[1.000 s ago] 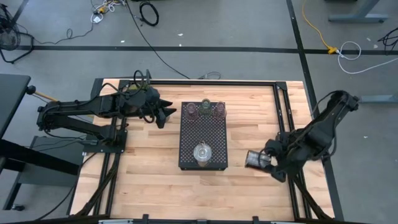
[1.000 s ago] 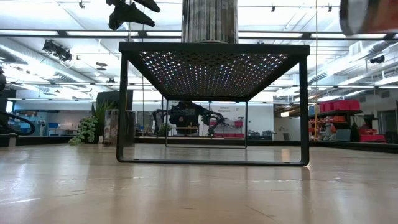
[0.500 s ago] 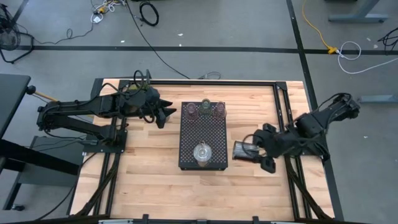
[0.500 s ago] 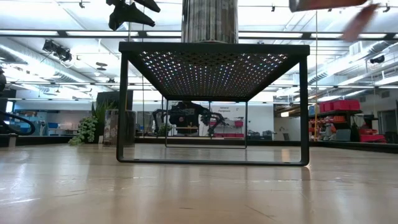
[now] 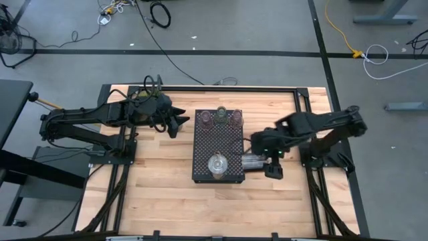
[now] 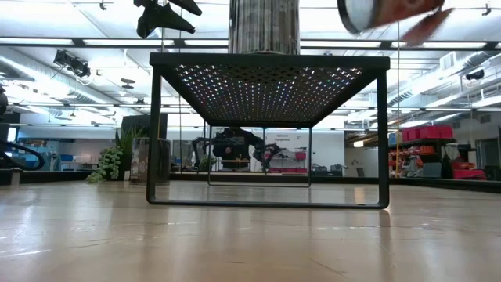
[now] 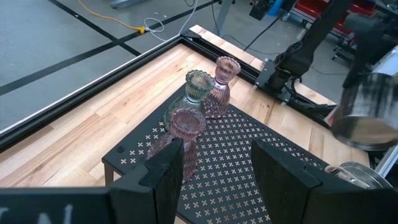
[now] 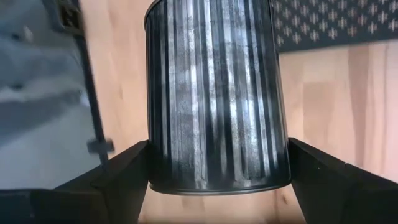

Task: Pick & Place candle stick holders
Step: Put the orange scented candle on the shelf

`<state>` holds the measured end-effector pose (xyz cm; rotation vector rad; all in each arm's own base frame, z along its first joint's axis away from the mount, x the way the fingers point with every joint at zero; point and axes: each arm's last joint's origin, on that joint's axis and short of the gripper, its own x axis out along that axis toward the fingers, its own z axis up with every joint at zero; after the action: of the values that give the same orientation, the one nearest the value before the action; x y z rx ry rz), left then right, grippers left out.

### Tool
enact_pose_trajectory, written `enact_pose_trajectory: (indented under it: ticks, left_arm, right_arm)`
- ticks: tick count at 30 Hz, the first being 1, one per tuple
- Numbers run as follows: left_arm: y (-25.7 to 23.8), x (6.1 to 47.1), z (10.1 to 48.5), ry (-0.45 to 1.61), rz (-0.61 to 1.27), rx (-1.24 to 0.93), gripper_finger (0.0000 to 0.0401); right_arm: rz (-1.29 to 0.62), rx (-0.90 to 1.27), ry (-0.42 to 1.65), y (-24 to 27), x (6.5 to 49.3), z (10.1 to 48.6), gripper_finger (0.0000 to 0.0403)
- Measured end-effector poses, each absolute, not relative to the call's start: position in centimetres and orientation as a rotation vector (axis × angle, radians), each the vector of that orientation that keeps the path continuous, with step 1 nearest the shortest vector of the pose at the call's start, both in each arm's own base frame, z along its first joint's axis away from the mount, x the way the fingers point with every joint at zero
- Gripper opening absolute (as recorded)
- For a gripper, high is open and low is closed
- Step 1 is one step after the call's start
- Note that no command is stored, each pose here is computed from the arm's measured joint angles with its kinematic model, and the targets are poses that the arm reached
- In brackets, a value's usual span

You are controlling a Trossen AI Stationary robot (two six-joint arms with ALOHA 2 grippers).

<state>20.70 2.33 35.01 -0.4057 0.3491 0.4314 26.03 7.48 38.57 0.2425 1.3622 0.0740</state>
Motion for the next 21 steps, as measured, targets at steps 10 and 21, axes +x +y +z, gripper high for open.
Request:
enact_pose_trajectory:
  ticks: [10,21]
  left_arm:
    - [2.3,20.7,35.0,0.349,0.431,-0.406,0.0190]
    - [2.3,20.7,35.0,0.349,0.431,-0.406,0.0190]
  right_arm:
    - [0.130,0.308,1.433,5.1,30.3,37.3,0.0320]
    - [0.089,0.339,1.451,3.2,31.5,36.4,0.0320]
